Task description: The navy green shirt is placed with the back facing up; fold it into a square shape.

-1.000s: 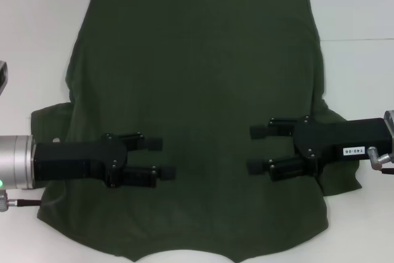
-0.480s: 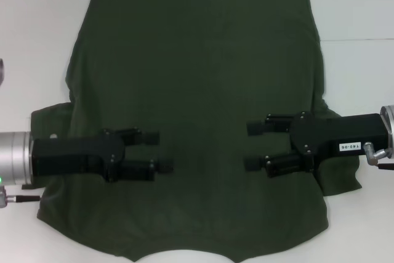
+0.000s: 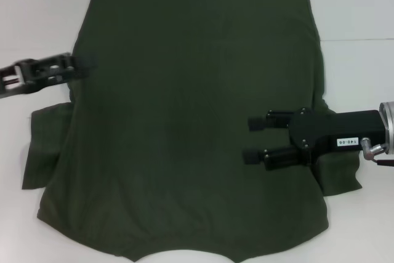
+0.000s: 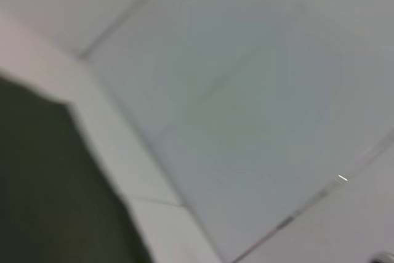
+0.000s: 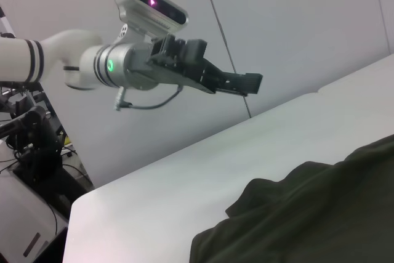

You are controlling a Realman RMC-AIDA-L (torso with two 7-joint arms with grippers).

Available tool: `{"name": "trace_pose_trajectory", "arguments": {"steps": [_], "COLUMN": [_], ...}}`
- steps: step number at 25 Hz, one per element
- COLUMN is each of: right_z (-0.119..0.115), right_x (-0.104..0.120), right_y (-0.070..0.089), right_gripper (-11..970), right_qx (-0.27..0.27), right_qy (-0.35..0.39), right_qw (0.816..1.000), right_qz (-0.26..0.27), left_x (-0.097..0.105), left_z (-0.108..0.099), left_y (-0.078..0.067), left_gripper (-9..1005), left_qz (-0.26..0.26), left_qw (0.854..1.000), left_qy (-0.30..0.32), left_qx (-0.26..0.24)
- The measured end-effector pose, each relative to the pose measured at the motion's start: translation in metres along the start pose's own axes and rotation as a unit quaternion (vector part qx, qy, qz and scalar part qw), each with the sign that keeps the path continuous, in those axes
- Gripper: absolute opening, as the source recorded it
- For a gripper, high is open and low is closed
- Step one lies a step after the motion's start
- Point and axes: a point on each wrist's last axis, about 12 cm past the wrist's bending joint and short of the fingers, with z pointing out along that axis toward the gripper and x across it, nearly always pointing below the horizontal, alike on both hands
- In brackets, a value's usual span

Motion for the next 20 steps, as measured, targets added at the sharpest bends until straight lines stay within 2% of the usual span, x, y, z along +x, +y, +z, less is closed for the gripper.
{"name": "trace_pose_trajectory", "arguments": {"steps": [3, 6, 9, 14, 20], "right_z": [0.000, -0.001, -0.001, -0.001, -0.002], "right_x": [-0.002, -0.002, -0.003, -0.001, 0.001], "right_y": [-0.001, -0.002, -0.002, -0.002, -0.002], "right_gripper": [936, 935, 935, 933, 932], "right_qx": [0.003, 0.005, 0.005, 0.004, 0.008], "right_qy": [-0.001, -0.001, 0.002, 0.004, 0.002], "right_qw": [1.000, 1.000, 1.000, 1.000, 1.000], "right_qz": [0.004, 0.006, 0.009, 0.012, 0.015], "left_x": [-0.003, 0.003, 0.010, 0.019, 0.021], "left_z": [-0.020, -0.040, -0.053, -0.068, -0.068], "left_y": [0.006, 0.016, 0.023, 0.038, 0.050], "left_gripper": [949, 949, 948, 947, 945], "left_qz": [-0.069, -0.134, -0.161, -0.181, -0.176], "left_qw": [0.996, 0.985, 0.975, 0.956, 0.943], "left_qy": [0.003, 0.006, 0.013, 0.020, 0.025], "left_qx": [-0.052, -0.109, -0.150, -0.231, -0.281]}}
